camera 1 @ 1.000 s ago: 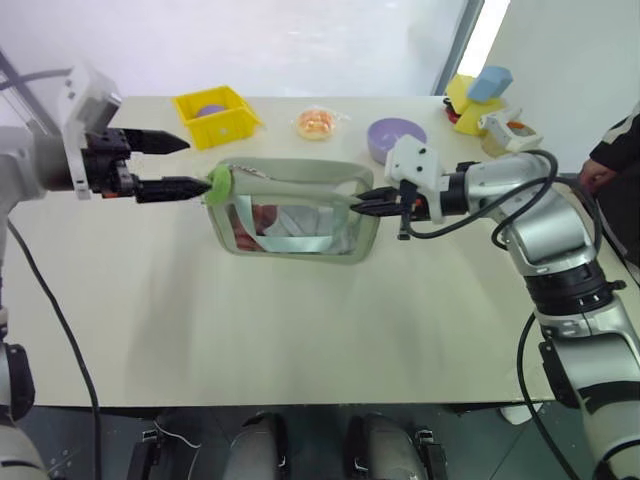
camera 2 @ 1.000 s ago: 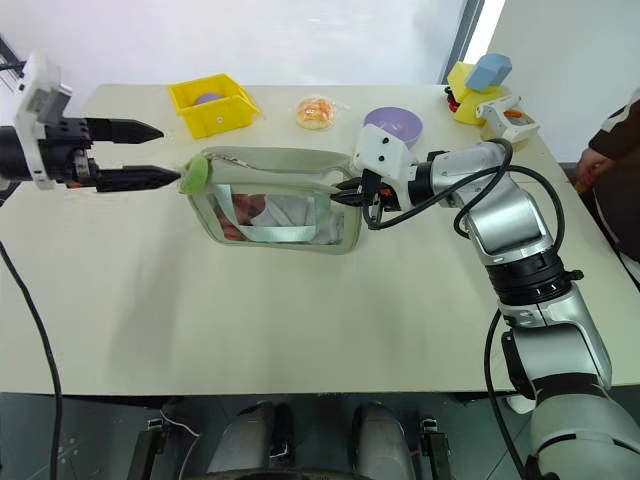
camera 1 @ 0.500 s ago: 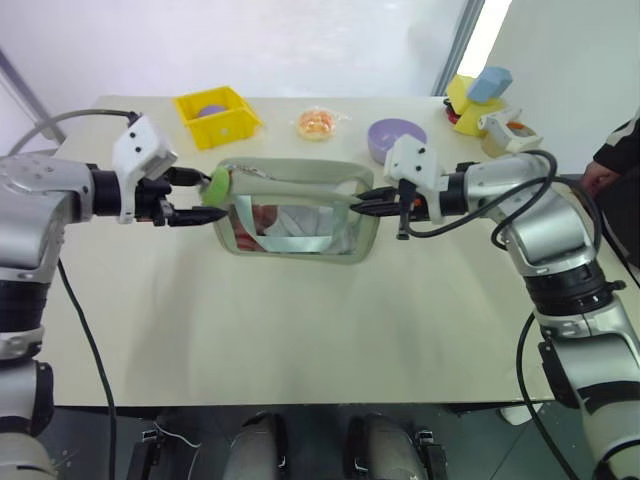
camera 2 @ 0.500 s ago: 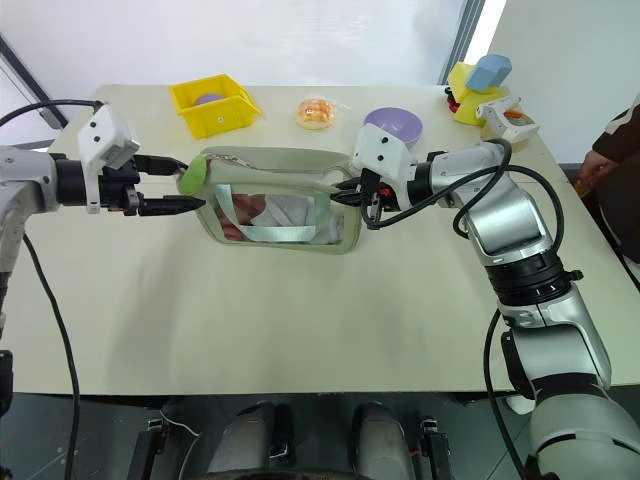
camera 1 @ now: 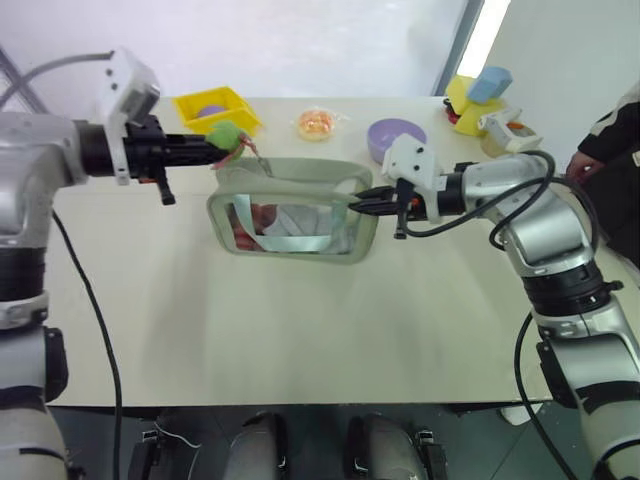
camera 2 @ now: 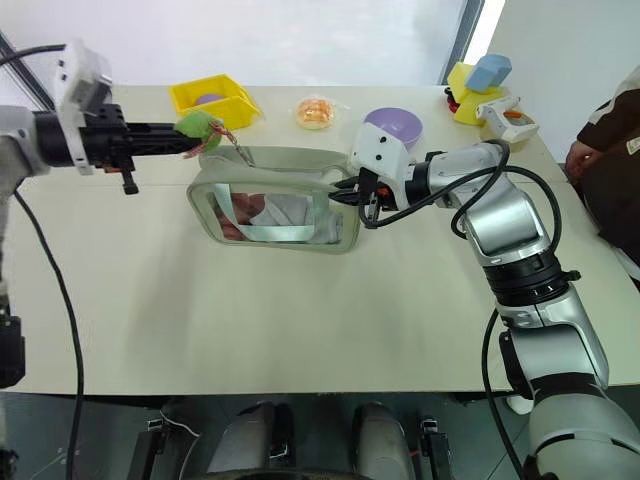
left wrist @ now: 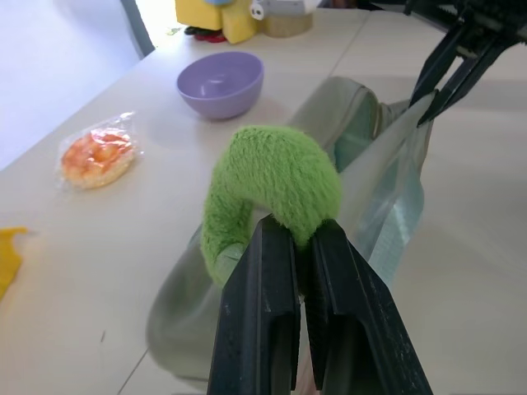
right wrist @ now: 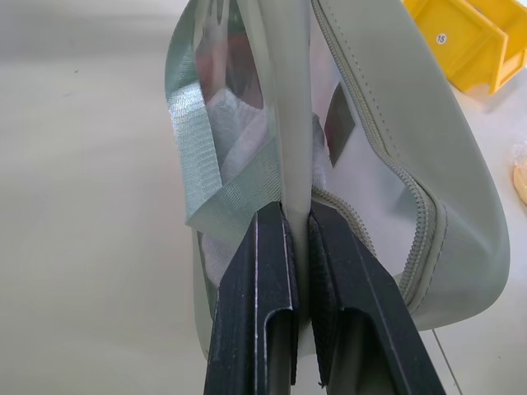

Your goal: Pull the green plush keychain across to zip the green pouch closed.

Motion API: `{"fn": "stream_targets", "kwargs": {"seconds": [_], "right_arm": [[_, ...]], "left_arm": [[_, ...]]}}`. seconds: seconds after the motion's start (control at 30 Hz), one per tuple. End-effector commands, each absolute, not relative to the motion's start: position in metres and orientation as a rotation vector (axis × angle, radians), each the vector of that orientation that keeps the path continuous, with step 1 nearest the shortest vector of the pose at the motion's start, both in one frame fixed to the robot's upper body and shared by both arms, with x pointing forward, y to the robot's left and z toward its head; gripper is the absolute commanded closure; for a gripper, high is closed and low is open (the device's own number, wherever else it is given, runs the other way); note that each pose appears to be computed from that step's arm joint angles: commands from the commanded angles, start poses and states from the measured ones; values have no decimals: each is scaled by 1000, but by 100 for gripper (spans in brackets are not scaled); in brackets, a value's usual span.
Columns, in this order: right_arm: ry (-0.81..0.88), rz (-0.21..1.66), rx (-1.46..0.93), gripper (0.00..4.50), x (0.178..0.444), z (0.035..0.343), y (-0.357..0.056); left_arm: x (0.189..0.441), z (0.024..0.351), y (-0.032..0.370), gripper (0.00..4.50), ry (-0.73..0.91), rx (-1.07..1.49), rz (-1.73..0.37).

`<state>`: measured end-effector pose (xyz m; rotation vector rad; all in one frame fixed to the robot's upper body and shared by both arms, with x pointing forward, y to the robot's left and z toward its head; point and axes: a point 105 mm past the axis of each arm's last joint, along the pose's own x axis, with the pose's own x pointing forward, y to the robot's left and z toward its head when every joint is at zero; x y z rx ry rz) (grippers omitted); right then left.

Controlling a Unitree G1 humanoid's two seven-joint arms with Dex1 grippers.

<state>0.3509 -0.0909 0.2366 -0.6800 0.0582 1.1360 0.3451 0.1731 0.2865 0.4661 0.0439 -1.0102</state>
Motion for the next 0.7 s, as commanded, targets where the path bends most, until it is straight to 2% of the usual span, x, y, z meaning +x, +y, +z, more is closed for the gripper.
{"fn": "stream_targets", "kwargs": {"seconds": [0.03,0.07,0.17,0.33,0.57,0.7], "right_arm": [[19,1137,-699,450,349,244,-88],[21,1136,-699,450,349,244,-88],[25,1130,-699,450,349,243,-90],[28,1124,-696,450,349,242,-92],[21,1128,-688,450,350,240,-90],[19,1132,-688,450,352,241,-89]], "left_arm": [[347,273,166,445,43,577,-1012],[347,270,165,445,48,587,-1015],[351,274,165,349,19,554,-1013],[352,297,175,107,-4,541,-980],[337,313,198,107,10,576,-931],[330,303,213,107,70,548,-905]]}}
